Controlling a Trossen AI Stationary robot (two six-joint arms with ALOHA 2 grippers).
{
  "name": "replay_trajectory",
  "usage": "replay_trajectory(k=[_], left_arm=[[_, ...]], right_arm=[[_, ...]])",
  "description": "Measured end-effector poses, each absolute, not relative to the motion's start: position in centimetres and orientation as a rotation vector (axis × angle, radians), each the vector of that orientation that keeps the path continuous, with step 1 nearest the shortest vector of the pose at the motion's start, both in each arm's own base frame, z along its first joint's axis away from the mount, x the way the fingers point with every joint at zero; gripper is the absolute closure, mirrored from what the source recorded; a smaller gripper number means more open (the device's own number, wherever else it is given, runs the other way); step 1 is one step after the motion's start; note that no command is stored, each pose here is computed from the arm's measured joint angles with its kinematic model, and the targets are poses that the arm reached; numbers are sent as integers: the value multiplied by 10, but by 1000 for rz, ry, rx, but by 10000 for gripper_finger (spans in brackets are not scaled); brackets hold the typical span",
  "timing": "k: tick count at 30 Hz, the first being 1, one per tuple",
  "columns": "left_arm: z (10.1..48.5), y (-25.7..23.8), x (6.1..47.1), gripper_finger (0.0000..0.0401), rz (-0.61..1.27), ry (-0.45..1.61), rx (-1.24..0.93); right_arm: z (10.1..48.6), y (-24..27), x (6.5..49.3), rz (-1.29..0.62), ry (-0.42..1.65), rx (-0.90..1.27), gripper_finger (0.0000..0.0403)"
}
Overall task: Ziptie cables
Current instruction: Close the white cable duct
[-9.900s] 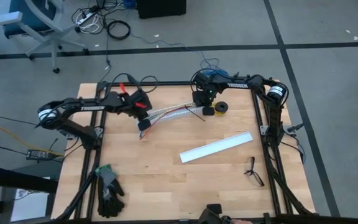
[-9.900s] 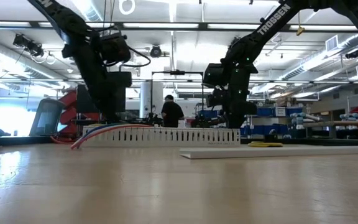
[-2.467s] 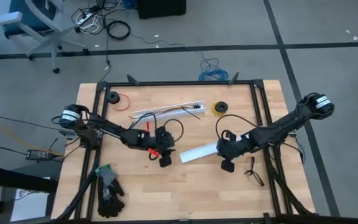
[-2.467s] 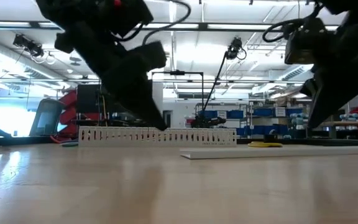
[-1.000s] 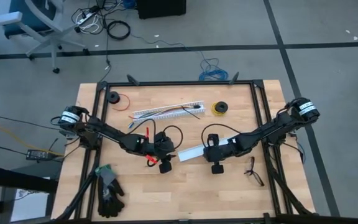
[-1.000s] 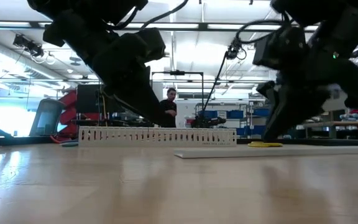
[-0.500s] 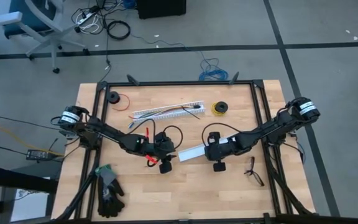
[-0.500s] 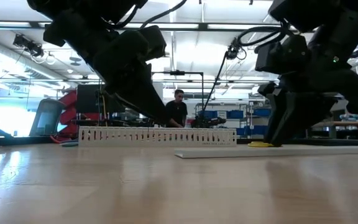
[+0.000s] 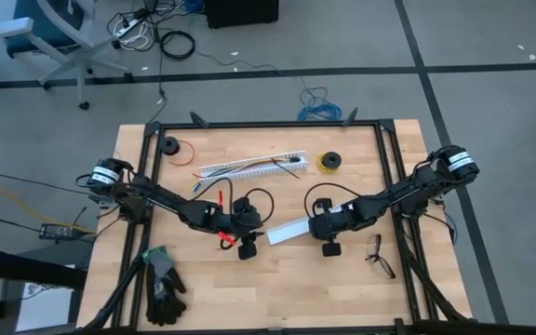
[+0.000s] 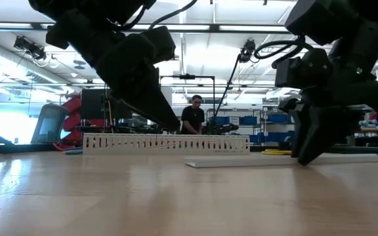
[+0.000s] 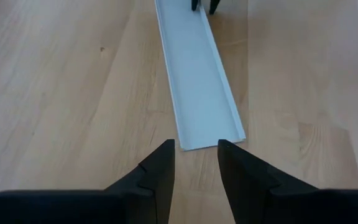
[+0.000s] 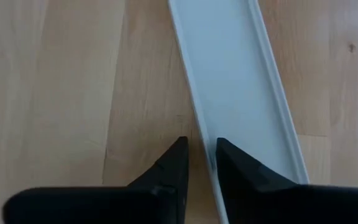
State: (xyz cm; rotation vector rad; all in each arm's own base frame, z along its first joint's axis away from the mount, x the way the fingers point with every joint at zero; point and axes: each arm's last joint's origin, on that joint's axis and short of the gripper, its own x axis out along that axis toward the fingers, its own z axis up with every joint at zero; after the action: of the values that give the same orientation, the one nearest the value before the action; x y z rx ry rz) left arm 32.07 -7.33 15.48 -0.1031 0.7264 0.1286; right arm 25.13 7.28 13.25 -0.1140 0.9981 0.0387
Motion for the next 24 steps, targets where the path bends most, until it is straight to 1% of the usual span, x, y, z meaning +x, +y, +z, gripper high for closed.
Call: replay_trajectory(k=[5,6,13,18,21,24], left_arm=[[156,-73,322,269,118,706,-66],[157,-73,322,269,117,703,-63],[157,-73,322,269,126,701,-52],[157,-68,323,269,209,684,35],[152,-63,324,269,223,702,55],[139,-59,327,269,238,741,58]], right_arm=[[133,73,252,52,997,-113,389],[133,73,252,53,993,-112,395],[138,76,257,40,954,-28,401],[151,81,268,90,916,19,402],[162,85,275,139,885,37,402],[171,85,281,161,873,28,403]])
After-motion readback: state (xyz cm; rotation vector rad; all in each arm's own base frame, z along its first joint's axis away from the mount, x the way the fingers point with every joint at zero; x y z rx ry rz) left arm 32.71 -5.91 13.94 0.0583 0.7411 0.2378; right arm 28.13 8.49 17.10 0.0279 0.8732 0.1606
